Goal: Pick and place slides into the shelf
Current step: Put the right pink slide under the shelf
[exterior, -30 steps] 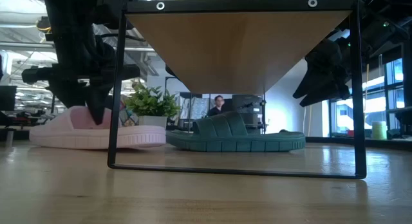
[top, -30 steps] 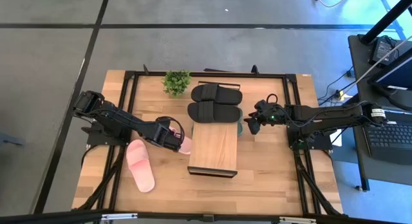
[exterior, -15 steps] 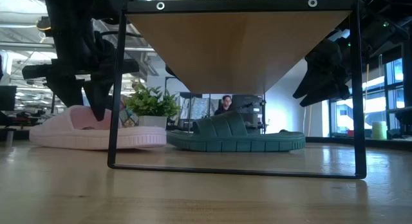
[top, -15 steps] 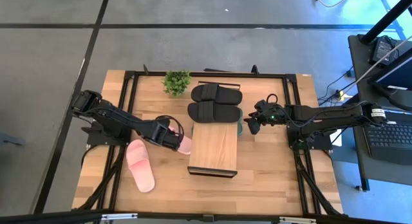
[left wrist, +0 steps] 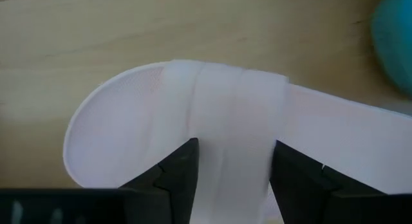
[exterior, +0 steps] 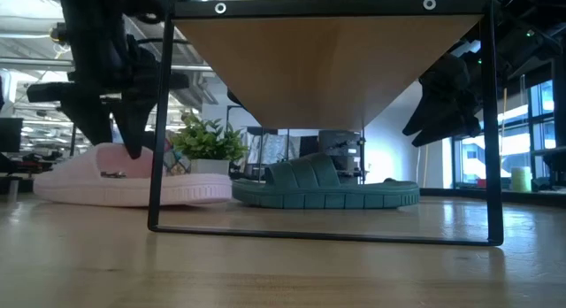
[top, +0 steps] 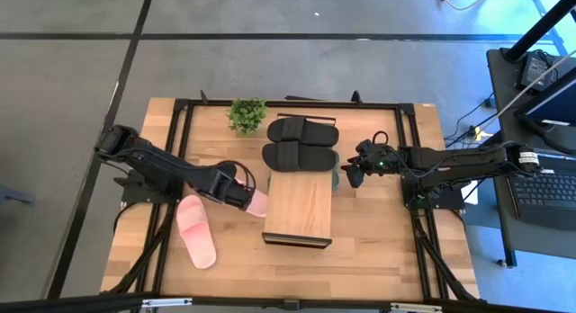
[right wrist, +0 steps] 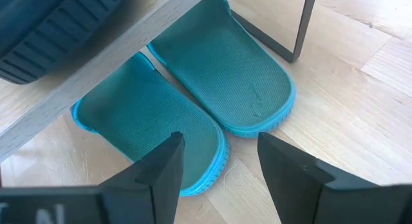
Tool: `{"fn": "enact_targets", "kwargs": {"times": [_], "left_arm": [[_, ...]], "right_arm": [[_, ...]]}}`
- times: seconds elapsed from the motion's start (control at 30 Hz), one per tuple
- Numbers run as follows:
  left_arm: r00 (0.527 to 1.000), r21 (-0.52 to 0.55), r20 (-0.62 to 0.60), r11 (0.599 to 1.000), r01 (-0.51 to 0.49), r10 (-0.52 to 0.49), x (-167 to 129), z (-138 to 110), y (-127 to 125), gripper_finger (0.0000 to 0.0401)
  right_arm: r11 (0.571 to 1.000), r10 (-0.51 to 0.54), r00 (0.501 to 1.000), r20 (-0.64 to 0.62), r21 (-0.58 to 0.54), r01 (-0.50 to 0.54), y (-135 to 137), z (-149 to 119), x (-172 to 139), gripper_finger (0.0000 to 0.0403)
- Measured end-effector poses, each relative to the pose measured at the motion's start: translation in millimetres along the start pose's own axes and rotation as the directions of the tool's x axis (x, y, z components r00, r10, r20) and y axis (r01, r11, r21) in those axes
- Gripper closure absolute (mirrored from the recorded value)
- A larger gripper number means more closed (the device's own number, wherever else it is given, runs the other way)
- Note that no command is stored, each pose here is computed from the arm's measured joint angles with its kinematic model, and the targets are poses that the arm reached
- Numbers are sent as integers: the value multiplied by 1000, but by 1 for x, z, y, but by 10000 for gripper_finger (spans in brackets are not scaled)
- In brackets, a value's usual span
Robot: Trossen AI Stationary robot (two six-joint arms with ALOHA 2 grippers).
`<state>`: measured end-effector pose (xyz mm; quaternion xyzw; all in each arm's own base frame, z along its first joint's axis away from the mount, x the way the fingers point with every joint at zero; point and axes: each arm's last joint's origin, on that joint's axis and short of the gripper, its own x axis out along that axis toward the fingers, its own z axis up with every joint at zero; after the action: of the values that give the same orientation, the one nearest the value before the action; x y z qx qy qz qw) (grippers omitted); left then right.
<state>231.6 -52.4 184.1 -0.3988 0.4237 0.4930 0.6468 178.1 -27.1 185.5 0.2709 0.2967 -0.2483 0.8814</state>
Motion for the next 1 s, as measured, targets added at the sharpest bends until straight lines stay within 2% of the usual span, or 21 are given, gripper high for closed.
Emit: {"fn": "enact_targets", "kwargs": {"times": [0.33, 0.4, 0.5, 0.6, 0.67, 0.8, 1.0], "left_arm": [[999, 38, 0, 998, 53, -53, -29, 11, 19, 232], [1000, 67, 4, 998, 3, -4, -35, 14, 30, 232], [992, 109, -14, 986, -125, 127, -42, 18, 50, 232], [961, 155, -80, 956, -251, 266, -47, 21, 66, 232], [938, 201, -115, 933, -300, 327, -48, 22, 72, 232], [930, 282, -147, 915, -288, 338, -46, 26, 72, 232], [934, 211, -222, 949, -234, 280, -40, 36, 66, 232]], "right_arm": [[1000, 0, 1000, 0, 0, 0, 0, 0, 0, 204], [1000, 0, 1000, 0, 0, 0, 0, 0, 0, 204], [1000, 0, 1000, 0, 0, 0, 0, 0, 0, 204], [1000, 0, 1000, 0, 0, 0, 0, 0, 0, 204], [1000, 0, 1000, 0, 0, 0, 0, 0, 0, 204], [1000, -1, 1000, 1, -2, 1, 0, 0, 0, 204], [1000, -11, 1000, 6, 6, 11, -2, 2, 0, 204]]}}
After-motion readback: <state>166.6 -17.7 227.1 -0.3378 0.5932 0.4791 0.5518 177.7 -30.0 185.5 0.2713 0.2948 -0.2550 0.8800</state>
